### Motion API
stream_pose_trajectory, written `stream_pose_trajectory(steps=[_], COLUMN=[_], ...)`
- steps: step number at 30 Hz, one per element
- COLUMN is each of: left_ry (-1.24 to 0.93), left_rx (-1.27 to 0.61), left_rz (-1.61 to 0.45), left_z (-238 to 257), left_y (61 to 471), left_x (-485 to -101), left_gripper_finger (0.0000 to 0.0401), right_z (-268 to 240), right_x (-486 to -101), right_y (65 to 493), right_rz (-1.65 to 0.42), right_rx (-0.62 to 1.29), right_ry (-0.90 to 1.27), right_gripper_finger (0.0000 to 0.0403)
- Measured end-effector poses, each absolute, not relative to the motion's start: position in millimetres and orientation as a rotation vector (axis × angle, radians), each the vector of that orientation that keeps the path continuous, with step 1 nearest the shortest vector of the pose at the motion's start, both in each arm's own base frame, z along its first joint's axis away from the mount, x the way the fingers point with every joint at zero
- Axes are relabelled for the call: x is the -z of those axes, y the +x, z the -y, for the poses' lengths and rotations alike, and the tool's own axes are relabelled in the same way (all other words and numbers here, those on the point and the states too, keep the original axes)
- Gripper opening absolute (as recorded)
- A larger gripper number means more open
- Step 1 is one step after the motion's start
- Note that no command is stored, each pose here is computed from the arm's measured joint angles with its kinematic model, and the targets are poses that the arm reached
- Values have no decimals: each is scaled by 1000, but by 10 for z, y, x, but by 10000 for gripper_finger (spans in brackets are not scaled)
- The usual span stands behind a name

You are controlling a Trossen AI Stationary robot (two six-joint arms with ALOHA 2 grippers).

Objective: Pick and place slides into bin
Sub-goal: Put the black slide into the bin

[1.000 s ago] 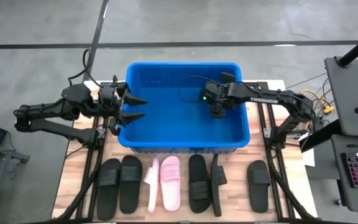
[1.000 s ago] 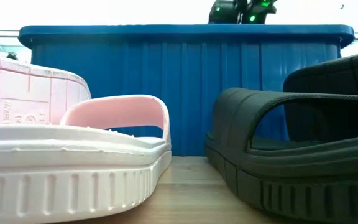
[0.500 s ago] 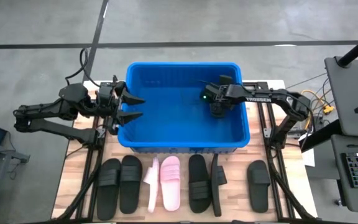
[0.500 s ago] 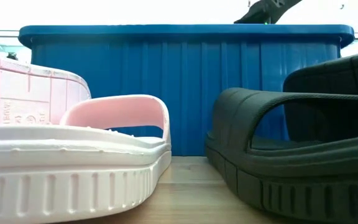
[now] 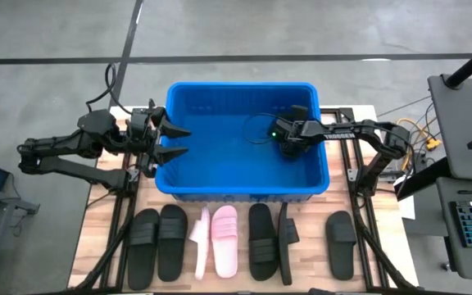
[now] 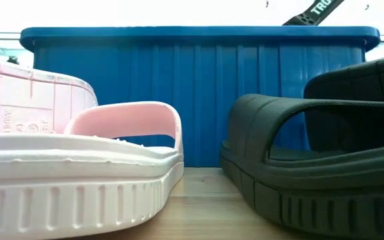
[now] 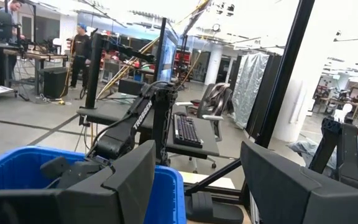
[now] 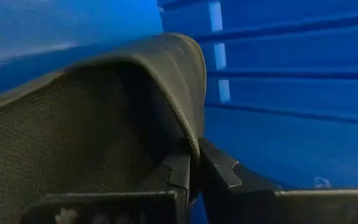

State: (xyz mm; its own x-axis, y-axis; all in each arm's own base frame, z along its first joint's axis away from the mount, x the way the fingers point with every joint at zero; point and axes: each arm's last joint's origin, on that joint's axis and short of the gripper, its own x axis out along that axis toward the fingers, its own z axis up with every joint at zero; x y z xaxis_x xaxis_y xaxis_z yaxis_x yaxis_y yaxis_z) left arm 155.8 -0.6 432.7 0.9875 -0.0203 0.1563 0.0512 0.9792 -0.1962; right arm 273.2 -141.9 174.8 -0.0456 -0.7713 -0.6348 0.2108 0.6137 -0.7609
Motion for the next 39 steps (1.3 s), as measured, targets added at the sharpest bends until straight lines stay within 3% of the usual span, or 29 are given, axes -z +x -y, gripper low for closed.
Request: stream_pose_trajectory(steps=[33, 39], left_ry=[-203, -203], left_rx=[11, 11], left_rz=[156, 156], left_z=[-1, -1], left_y=[1563, 1561], left_x=[-4325, -4326], left_gripper_finger=[222, 222], right_z=[1617, 1614], right_x=[-1710, -1741], right_y=[2637, 2636], right_rz=[-1330, -1358], right_rx=[905, 880], right_ry=[-336, -319], right_gripper_finger=[13, 48])
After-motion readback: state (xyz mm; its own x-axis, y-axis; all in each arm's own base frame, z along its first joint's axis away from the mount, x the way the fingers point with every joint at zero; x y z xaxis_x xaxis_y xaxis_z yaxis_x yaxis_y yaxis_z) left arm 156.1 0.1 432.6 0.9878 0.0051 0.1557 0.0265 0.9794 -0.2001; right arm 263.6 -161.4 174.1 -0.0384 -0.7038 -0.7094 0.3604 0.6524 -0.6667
